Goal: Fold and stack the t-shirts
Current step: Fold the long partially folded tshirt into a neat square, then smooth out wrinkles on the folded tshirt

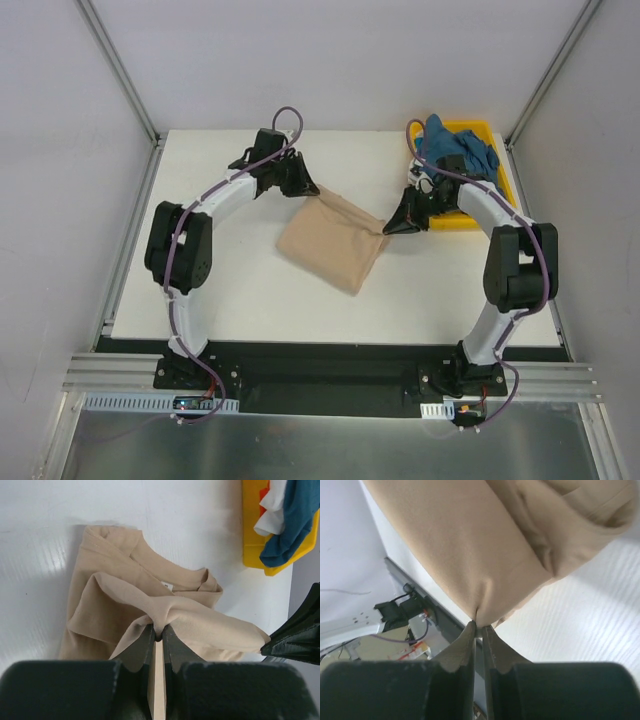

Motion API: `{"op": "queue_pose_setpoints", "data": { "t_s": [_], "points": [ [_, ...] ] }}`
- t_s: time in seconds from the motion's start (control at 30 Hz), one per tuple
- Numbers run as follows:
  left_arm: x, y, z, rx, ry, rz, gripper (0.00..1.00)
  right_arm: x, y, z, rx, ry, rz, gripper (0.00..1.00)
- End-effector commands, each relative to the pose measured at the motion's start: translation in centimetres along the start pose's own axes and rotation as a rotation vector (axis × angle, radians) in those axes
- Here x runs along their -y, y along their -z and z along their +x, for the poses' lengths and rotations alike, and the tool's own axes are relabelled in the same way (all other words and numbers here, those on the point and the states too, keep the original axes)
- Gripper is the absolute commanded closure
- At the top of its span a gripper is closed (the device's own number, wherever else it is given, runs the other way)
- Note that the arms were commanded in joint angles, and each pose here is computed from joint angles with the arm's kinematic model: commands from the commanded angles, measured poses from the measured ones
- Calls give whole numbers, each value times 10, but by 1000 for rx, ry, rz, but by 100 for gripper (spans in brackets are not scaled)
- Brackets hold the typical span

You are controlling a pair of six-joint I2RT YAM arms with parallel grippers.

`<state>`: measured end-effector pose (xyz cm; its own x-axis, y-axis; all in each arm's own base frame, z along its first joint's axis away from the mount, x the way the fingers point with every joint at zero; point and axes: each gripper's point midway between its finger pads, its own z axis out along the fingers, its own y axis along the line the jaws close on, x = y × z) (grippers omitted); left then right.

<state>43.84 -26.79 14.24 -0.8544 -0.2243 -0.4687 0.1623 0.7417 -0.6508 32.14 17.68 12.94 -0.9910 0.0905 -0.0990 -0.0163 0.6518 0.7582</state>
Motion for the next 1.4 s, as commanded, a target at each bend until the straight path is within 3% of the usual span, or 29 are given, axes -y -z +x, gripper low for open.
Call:
{"op": "queue_pose_setpoints", "data": {
  "t_s": [0.0,0.07,0.13,0.17,0.2,0.23,0.27,0.3,0.6,0.87,1.17,1.37],
  "points": [
    [5,-16,-25,10,-12,79,94,24,-3,-26,41,37,117,82],
    [3,-25,-27,-3,2,89,72,35,-6,-37,70,39,172,70],
    [8,-26,-31,-5,-3,110,55,32,-2,-47,104,33,189,50],
    [12,-24,-33,-3,-5,121,51,27,-1,-48,103,38,173,36],
    [15,-21,-33,-4,-13,133,37,20,3,-48,106,62,153,11],
    [21,-13,-34,6,-23,143,31,11,5,-47,103,73,119,1],
    [23,-9,-36,15,-30,142,22,8,7,-42,95,69,113,3],
    [26,-4,-36,23,-36,142,1,0,13,-40,107,117,107,3],
    [52,30,8,-6,-53,171,1,-42,11,13,110,305,74,3],
    [29,40,60,-63,24,124,1,-55,-14,-16,164,305,10,3],
    [-7,11,94,-161,69,83,1,-4,-67,-49,53,218,91,3],
    [-29,0,109,-176,99,28,1,24,-82,-60,4,295,157,4]
  ]
}}
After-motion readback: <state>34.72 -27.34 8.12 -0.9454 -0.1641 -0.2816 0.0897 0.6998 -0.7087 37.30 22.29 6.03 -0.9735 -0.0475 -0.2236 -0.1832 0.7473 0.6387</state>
